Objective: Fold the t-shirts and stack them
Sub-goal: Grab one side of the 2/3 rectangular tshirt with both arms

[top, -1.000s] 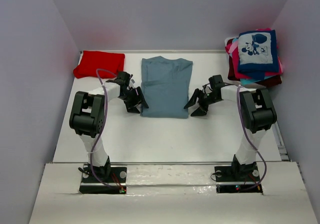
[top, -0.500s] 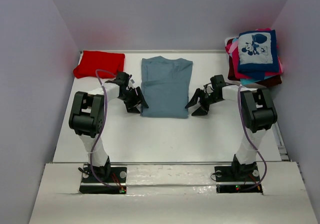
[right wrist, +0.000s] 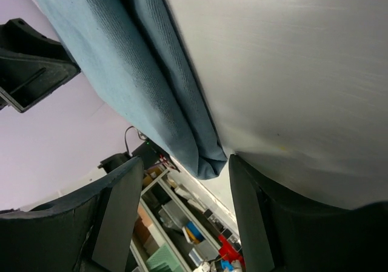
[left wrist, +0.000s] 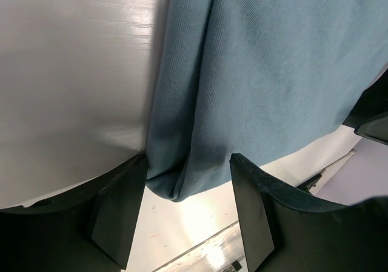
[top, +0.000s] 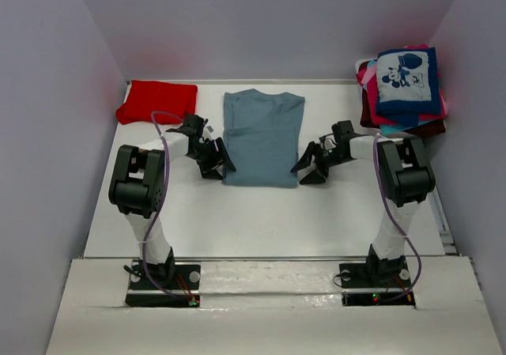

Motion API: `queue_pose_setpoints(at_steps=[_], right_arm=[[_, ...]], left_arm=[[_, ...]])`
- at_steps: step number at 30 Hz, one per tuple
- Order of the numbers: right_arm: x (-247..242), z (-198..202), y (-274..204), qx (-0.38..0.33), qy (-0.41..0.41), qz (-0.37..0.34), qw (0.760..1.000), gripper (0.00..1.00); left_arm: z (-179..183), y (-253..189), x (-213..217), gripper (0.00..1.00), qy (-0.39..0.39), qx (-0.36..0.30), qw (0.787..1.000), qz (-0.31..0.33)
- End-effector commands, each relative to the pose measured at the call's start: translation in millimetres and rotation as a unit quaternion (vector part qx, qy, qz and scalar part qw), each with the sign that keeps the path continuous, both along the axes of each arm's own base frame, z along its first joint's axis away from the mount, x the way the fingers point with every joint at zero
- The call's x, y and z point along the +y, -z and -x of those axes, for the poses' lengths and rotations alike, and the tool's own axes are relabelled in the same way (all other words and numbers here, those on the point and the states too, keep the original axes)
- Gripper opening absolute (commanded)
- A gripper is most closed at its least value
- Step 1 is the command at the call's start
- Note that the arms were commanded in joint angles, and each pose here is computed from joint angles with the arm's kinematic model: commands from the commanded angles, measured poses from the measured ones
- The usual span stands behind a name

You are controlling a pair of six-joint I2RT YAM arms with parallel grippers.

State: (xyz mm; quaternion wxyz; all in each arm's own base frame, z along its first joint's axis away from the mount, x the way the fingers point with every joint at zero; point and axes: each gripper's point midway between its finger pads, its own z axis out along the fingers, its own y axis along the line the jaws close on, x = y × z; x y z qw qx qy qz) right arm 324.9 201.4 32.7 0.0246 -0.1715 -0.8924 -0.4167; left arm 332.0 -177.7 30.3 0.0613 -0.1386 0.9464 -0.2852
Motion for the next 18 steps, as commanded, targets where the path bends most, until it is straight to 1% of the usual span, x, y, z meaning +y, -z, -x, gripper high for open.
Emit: queue_pose_setpoints(at_steps=[1, 14, 18], right_arm=[[-11.9, 6.7, 51.4, 0.013, -0.001, 0.082, 0.997, 0.65], [-1.4, -0.7, 49.7, 0.013, -0.005, 0.073, 0.997, 0.65], [2.2, -1.0, 50.2, 0.014, -0.010, 0.073, 0.997, 0.64]], left_arm=[[20.8, 36.6, 13.9, 0.70, 0.014, 0.035, 0.998, -0.043], [21.1, 37.7, 11.6, 0.70, 0.016, 0.036, 0.999, -0.036], [21.3, 37.5, 10.4, 0.68, 0.016, 0.036, 0.999, -0.032]])
